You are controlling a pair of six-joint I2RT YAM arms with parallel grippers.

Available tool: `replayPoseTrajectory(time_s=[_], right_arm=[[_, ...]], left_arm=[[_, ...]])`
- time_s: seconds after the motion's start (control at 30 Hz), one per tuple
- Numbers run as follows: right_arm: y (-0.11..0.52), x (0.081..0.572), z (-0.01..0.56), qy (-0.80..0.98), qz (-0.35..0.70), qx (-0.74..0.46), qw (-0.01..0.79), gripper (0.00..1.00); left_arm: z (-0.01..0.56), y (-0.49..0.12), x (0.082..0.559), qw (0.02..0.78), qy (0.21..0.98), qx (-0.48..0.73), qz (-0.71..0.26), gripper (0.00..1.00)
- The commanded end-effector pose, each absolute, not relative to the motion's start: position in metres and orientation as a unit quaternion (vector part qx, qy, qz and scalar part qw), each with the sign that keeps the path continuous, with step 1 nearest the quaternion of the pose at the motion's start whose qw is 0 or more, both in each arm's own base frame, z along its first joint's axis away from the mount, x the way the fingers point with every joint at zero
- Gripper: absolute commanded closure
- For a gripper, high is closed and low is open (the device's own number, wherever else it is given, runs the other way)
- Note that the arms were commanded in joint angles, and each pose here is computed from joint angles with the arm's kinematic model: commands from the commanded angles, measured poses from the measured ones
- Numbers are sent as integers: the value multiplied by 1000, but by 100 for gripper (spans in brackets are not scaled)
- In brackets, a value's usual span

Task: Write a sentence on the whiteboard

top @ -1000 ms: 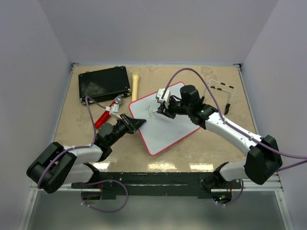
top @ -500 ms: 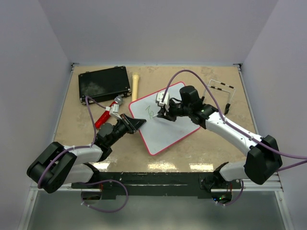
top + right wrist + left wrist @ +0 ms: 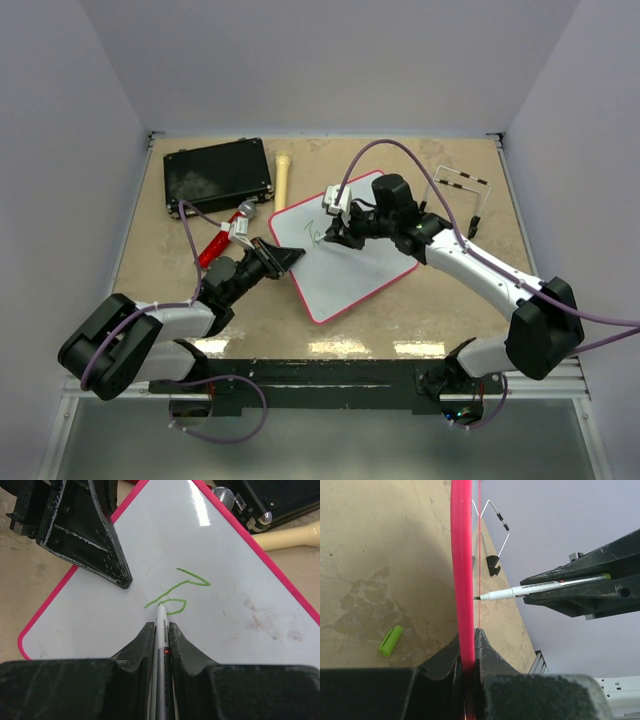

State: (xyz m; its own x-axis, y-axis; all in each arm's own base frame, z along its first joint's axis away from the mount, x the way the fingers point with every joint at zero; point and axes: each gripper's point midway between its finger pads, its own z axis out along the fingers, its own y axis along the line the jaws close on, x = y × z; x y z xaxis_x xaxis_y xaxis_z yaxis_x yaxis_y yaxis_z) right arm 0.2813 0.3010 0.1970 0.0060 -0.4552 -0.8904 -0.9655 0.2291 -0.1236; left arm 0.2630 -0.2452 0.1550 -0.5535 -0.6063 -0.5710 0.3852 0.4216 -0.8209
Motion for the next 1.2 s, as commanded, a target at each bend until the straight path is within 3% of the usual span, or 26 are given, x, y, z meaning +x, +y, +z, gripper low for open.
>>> replayPoseTrajectory(time_s=[0.0, 0.67, 1.17], right_arm=[[302, 287, 237, 620, 296, -538, 489, 100], [281, 337, 236, 671, 266, -453, 524, 100], [281, 323, 219, 670, 275, -486, 489, 100]], left_arm=[[192, -249, 260, 513, 651, -35, -557, 100], [190, -251, 258, 510, 652, -28, -560, 100], [191, -253, 257, 508, 650, -23, -565, 100]])
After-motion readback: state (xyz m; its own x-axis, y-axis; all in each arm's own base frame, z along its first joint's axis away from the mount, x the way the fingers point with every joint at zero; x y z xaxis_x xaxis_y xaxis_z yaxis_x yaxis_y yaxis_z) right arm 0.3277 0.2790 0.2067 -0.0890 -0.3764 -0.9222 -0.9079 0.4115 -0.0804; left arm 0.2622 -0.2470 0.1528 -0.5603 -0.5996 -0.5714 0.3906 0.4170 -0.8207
